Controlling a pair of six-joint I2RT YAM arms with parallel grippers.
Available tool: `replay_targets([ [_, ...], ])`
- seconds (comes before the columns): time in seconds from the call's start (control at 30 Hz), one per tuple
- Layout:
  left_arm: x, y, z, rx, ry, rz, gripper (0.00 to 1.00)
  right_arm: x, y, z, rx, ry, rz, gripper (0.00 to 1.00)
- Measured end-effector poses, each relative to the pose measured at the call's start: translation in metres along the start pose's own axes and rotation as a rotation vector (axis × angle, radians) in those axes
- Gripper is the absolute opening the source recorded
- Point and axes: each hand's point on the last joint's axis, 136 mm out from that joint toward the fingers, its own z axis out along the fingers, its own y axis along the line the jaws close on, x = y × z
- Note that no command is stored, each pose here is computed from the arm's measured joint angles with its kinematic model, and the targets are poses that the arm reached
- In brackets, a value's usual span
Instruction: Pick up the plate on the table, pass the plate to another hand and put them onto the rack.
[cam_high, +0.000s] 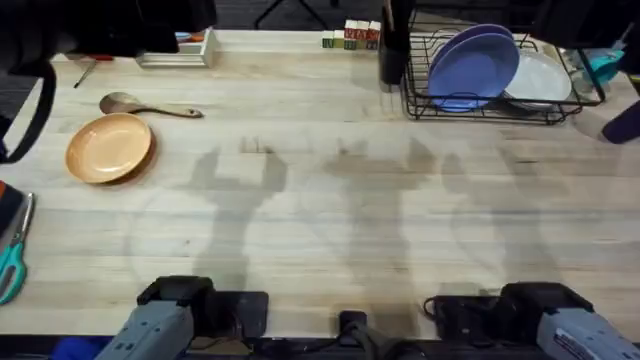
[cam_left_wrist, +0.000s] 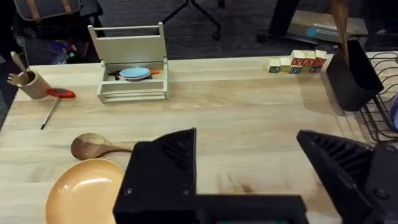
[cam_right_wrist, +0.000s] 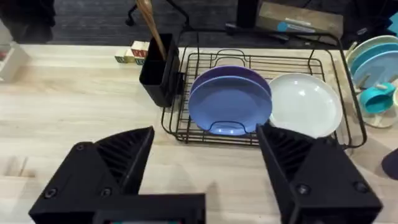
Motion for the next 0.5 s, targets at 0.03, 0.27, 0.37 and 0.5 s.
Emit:
replay_targets([
  [0.03, 0.000, 0.000, 0.001, 0.000, 0.002, 0.000, 0.992, 0.001, 0.000, 0.002, 0.000, 0.007, 0.000, 0.995],
  [0.27, 0.004, 0.007, 0.002, -0.038, 0.019, 0.002, 0.990, 0.004, 0.000, 0.006, 0.001, 0.022, 0.000, 0.995],
  [0.37, 0.008, 0.020, 0.003, -0.084, 0.038, -0.012, 0.991, 0.004, 0.000, 0.006, 0.001, 0.022, 0.000, 0.996],
  [0.5, 0.020, 0.053, 0.009, -0.190, 0.091, -0.067, 0.991, 0.003, 0.000, 0.006, 0.001, 0.022, 0.000, 0.996],
])
